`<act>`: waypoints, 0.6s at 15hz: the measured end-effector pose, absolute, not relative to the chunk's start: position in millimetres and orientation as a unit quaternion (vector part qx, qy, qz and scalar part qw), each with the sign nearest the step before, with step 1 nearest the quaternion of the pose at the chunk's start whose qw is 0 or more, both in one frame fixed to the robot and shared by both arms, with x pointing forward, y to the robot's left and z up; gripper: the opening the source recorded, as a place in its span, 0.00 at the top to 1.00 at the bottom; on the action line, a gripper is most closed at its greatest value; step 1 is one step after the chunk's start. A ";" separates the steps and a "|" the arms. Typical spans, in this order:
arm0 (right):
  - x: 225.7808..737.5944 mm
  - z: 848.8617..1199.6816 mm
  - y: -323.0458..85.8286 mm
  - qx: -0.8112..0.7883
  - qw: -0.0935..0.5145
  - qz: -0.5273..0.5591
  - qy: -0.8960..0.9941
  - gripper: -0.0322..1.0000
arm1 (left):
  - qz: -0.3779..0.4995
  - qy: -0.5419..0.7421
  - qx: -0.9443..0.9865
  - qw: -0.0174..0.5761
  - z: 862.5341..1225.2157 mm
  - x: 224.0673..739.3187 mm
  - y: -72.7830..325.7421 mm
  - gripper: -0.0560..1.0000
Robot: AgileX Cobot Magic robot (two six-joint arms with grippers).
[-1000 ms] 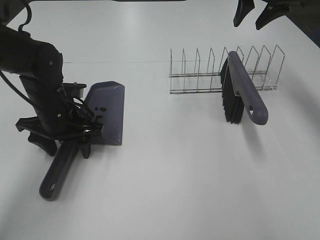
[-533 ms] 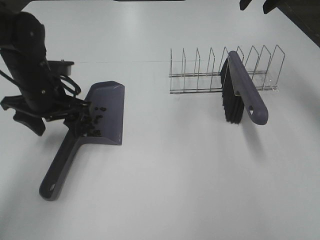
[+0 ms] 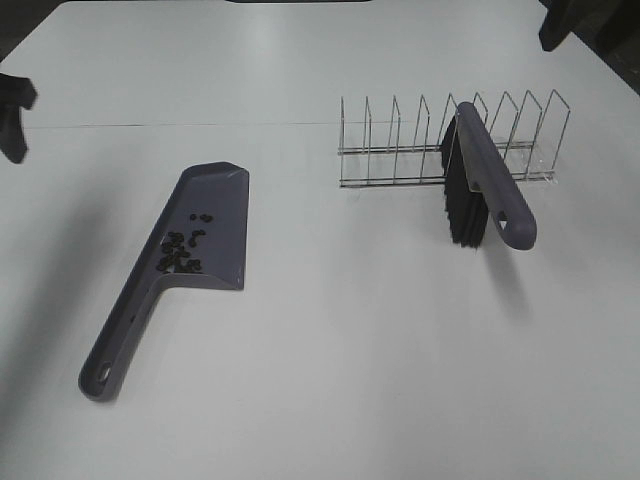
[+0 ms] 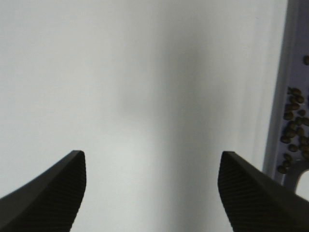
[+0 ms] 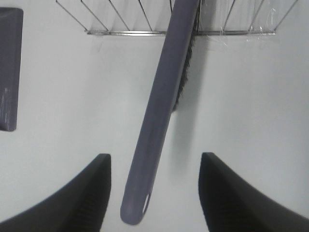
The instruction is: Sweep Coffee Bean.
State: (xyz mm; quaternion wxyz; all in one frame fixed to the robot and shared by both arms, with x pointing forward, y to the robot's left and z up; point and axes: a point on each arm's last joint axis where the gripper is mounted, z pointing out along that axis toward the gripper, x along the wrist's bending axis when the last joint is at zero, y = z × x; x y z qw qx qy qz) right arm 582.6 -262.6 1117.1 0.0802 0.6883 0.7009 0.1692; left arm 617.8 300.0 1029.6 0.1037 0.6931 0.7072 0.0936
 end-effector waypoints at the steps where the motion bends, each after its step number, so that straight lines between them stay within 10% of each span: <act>1: 573.9 1118.6 -263.3 0.688 0.080 0.169 0.701 0.48 | 0.098 0.709 0.690 0.103 1036.1 614.1 309.3 0.30; 9: 424.3 1136.4 -276.5 0.671 0.123 0.201 0.703 0.48 | 0.172 0.719 0.654 0.161 1116.7 481.3 328.1 0.30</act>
